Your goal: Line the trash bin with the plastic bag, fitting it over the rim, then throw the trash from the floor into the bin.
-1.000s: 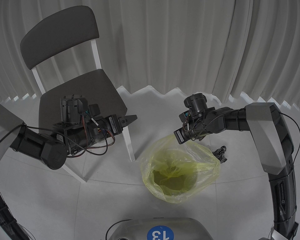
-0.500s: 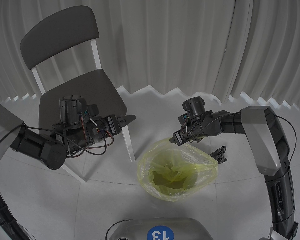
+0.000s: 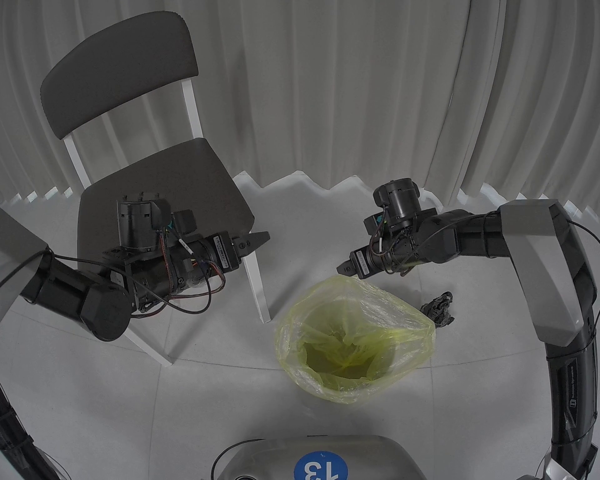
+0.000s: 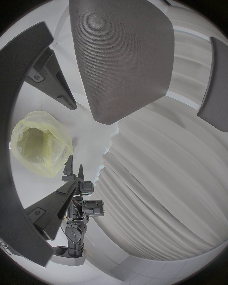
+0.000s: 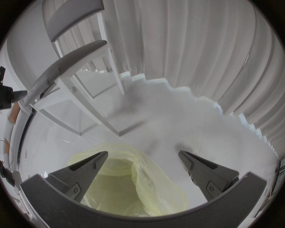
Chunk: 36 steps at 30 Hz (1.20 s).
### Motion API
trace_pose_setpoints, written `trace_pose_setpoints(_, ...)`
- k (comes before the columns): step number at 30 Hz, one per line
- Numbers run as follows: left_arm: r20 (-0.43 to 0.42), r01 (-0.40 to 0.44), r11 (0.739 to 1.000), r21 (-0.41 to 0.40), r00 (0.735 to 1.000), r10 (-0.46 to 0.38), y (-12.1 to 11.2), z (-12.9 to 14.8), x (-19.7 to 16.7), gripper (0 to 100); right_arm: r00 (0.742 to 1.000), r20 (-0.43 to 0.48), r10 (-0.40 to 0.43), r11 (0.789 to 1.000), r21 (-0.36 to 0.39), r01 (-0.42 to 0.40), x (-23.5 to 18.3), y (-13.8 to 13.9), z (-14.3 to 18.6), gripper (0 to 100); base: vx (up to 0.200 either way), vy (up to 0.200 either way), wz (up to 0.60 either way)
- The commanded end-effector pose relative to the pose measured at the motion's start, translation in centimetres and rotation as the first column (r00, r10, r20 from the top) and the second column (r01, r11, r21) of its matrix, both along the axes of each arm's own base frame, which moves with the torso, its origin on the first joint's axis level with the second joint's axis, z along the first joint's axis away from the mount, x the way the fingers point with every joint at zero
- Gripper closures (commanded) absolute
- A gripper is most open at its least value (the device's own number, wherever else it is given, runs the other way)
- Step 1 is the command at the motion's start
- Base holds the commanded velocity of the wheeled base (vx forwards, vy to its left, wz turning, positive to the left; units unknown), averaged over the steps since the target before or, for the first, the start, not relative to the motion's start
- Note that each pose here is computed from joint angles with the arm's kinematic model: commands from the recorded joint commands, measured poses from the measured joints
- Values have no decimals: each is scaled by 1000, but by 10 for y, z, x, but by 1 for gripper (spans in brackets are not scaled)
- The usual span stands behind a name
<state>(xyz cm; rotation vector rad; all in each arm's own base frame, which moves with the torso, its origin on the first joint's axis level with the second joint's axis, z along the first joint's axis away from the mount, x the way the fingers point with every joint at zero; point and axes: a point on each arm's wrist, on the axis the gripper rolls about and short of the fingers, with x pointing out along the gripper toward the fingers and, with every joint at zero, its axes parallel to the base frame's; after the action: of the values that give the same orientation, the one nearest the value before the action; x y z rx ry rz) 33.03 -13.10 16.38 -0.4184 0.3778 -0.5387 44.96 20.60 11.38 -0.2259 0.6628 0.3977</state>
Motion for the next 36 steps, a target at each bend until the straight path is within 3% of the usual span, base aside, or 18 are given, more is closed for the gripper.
trace_pose_setpoints(1, 55, 36, 999, 40, 998, -38, 4, -8, -6, 0, 998, -61, -22, 1000, -9, 21, -24, -16, -16, 0, 0, 0, 0)
trace_pose_setpoints(8, 72, 41, 999, 34, 996, -44, 5, -7, -7, 0, 993, -115, -32, 999, -27, 29, -37, -30, -47, 0, 0, 0, 0)
trace_pose_setpoints(23, 65, 39, 999, 36, 997, -41, 6, -11, -5, 0, 993, -91, -75, 997, -17, 74, -20, -47, -67, 0, 0, 0, 0)
trace_pose_setpoints(24, 66, 39, 999, 36, 997, -41, 6, -10, -5, 0, 994, -84, -74, 997, -18, 72, -17, -47, -72, 100, 0, 0, 0)
trace_pose_setpoints(36, 57, 36, 999, 40, 998, -38, 6, -14, -4, 0, 994, 19, -104, 994, 19, 103, 11, -57, -63, 100, 0, 0, 0)
